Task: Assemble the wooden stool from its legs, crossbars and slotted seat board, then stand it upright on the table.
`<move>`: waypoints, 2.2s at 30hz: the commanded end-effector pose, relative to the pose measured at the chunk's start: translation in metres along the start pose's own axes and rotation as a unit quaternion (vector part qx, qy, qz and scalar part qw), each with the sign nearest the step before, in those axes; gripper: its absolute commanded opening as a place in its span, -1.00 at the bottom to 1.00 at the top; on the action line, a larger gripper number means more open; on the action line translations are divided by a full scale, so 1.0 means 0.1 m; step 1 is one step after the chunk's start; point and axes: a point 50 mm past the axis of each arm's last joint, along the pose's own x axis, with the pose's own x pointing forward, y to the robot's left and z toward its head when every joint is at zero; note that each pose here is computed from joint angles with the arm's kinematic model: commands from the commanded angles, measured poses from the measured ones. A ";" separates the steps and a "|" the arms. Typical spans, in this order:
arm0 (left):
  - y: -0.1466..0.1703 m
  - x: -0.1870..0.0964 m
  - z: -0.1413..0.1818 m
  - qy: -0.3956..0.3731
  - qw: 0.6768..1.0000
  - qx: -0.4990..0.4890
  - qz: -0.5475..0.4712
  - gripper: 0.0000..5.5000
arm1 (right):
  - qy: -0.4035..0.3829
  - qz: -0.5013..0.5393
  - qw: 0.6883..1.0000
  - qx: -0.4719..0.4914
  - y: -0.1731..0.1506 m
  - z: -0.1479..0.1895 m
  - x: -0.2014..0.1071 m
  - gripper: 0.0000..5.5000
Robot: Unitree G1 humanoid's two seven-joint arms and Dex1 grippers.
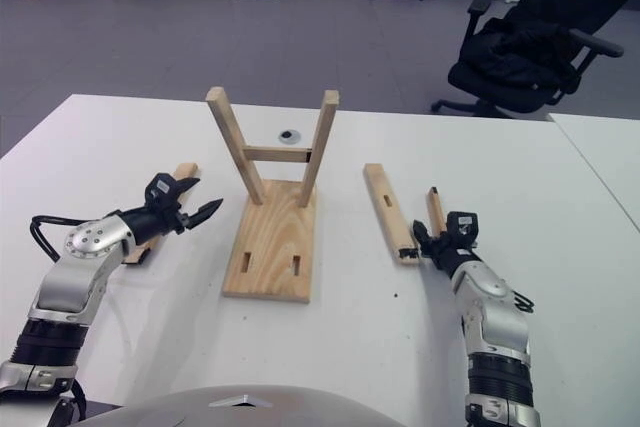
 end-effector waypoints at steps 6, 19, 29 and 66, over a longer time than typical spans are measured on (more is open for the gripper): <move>-0.06 0.00 0.00 0.008 1.000 0.003 -0.006 0.27 | 0.008 -0.007 1.000 -0.027 -0.01 -0.07 -0.02 -0.26; -0.25 -0.08 0.44 -0.078 0.993 -0.049 -0.080 0.27 | -0.042 -0.059 0.989 -0.127 -0.08 0.11 0.00 -0.85; -0.49 0.18 1.98 -0.350 0.800 -0.427 -0.234 0.27 | -0.551 -0.094 0.546 -0.625 1.16 1.89 -0.63 -0.85; -0.03 -0.12 2.13 -0.381 0.795 -0.469 -0.050 -0.85 | -0.567 -0.063 0.528 -0.629 1.57 1.81 -0.48 -0.18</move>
